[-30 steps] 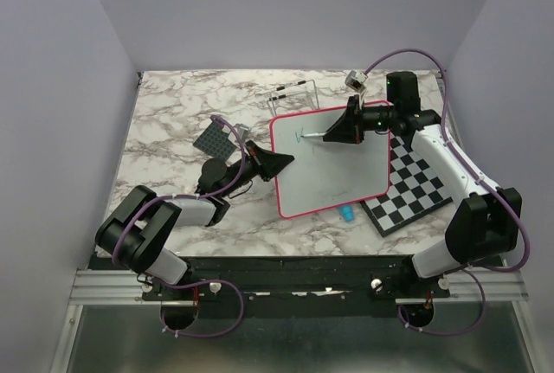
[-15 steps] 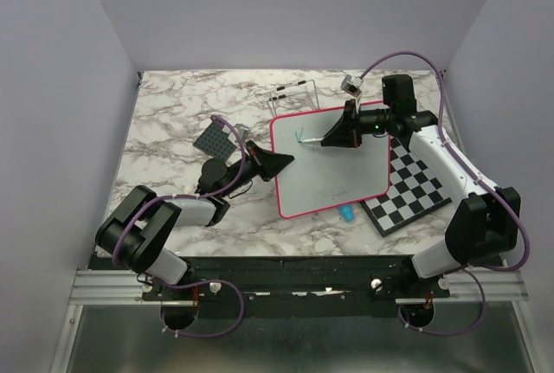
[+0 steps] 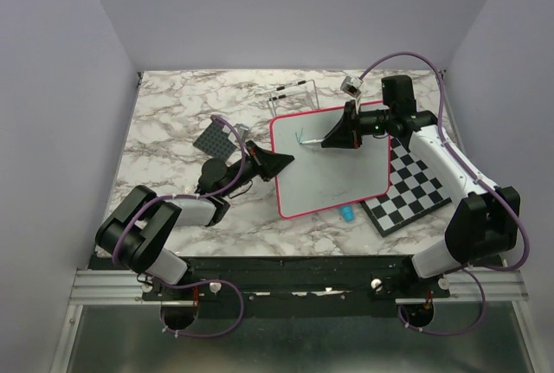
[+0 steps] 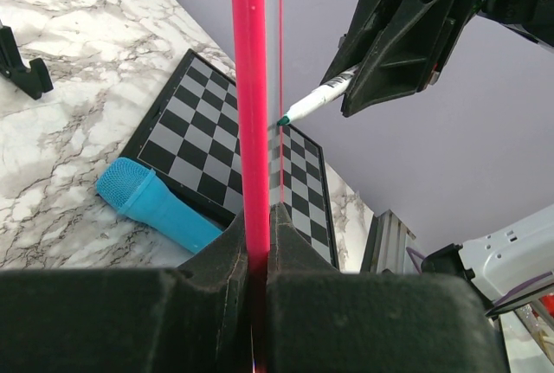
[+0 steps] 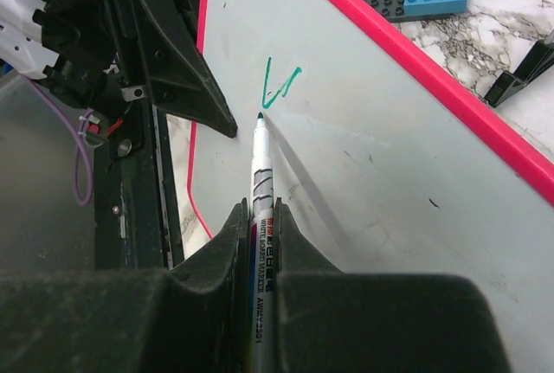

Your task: Write a sentence on the whiteboard

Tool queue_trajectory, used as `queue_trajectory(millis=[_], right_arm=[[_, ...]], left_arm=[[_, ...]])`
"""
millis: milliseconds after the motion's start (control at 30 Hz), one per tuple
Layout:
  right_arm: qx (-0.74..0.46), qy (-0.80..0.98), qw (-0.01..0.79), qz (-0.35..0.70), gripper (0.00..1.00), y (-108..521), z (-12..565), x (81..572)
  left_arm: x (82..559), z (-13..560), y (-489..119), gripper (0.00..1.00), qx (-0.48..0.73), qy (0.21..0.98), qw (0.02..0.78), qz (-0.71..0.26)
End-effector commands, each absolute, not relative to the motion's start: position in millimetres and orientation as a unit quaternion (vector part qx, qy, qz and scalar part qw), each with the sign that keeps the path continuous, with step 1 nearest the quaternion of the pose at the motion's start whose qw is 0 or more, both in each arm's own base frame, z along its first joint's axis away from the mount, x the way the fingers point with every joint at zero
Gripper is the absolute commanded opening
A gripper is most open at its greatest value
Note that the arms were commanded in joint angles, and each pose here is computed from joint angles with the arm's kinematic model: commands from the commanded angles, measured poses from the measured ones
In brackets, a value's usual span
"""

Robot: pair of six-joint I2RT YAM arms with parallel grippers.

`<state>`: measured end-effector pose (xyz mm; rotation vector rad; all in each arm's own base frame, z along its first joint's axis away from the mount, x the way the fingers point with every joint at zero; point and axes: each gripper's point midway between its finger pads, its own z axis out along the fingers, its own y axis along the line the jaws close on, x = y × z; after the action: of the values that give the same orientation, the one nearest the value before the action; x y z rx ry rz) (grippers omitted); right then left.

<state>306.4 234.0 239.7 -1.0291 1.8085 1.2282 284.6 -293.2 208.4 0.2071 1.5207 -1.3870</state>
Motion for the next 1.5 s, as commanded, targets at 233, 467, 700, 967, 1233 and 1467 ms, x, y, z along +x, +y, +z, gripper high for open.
queue_trajectory(millis=[233,467,700,967,1233,1467], right_arm=[[-0.399,0.7,0.343,0.483,0.01,239,235,306],[-0.391,0.701,0.348,0.485,0.01,241,239,310],[-0.387,0.703,0.358,0.477,0.01,241,243,315],[-0.382,0.711,0.363,0.465,0.01,239,241,318],[-0.382,0.717,0.353,0.464,0.01,237,232,314],[-0.392,0.72,0.333,0.466,0.01,234,220,304]], left_arm=[[281,237,-296,0.0,0.13,0.577,0.559,-0.582],[280,237,-296,0.0,0.13,0.576,0.558,-0.583],[280,237,-296,0.0,0.13,0.576,0.558,-0.583],[280,236,-295,0.0,0.129,0.576,0.558,-0.583],[279,236,-295,0.0,0.13,0.576,0.558,-0.583],[280,237,-296,0.0,0.132,0.576,0.558,-0.582]])
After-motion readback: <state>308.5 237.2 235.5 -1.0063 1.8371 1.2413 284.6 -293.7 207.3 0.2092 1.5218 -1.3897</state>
